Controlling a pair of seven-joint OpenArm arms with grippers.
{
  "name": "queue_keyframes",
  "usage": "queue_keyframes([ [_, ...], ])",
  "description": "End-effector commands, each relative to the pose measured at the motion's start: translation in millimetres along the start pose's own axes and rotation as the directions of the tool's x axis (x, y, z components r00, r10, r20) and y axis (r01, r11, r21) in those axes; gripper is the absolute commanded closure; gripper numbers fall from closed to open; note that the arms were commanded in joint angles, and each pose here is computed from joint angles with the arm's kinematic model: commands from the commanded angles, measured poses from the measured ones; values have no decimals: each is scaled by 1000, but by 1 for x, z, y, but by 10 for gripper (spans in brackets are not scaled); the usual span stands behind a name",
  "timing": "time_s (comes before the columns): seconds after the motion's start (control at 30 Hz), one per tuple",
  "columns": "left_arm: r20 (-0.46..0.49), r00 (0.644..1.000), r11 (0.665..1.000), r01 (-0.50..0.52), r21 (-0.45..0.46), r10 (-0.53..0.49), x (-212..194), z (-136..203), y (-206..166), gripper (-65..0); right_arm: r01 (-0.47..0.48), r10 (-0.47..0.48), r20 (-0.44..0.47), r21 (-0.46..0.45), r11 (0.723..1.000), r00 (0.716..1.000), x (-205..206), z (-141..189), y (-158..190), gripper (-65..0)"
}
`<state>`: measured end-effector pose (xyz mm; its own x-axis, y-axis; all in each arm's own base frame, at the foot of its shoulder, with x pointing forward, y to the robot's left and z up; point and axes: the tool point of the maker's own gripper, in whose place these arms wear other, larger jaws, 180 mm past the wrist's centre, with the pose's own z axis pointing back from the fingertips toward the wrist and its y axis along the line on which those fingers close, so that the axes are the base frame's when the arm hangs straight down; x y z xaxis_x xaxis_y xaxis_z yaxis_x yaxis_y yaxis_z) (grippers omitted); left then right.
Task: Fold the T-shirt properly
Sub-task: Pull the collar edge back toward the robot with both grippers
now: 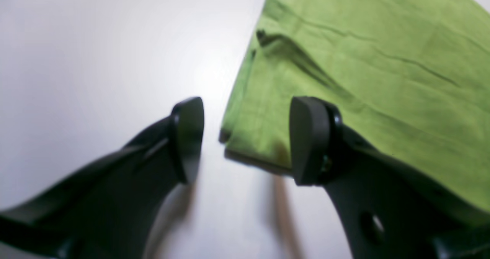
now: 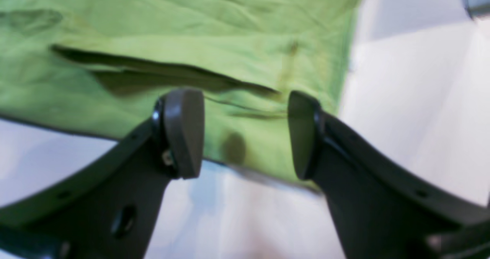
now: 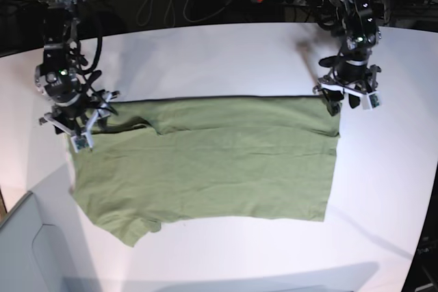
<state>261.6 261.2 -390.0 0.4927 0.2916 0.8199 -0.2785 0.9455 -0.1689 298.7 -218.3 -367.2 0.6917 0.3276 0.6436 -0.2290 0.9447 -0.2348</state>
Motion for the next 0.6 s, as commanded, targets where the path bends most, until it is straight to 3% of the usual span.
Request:
queue_keyframes([
  [0.0,32,999,1000,2,-4,-2,11,-3,0,-344,-17,17,45,-20,1000,999,13,5,-9,-332],
  [0.47,-57,998,999,-38,20,39,-19,-23,9,-335,64,-63,10,-119,991,998,-10,14,-52,-336],
  [0.57,-61,997,999,-40,20,41,-21,-22,8,-267,90,-94,-29,-121,989,995,-24,6,-56,-336],
])
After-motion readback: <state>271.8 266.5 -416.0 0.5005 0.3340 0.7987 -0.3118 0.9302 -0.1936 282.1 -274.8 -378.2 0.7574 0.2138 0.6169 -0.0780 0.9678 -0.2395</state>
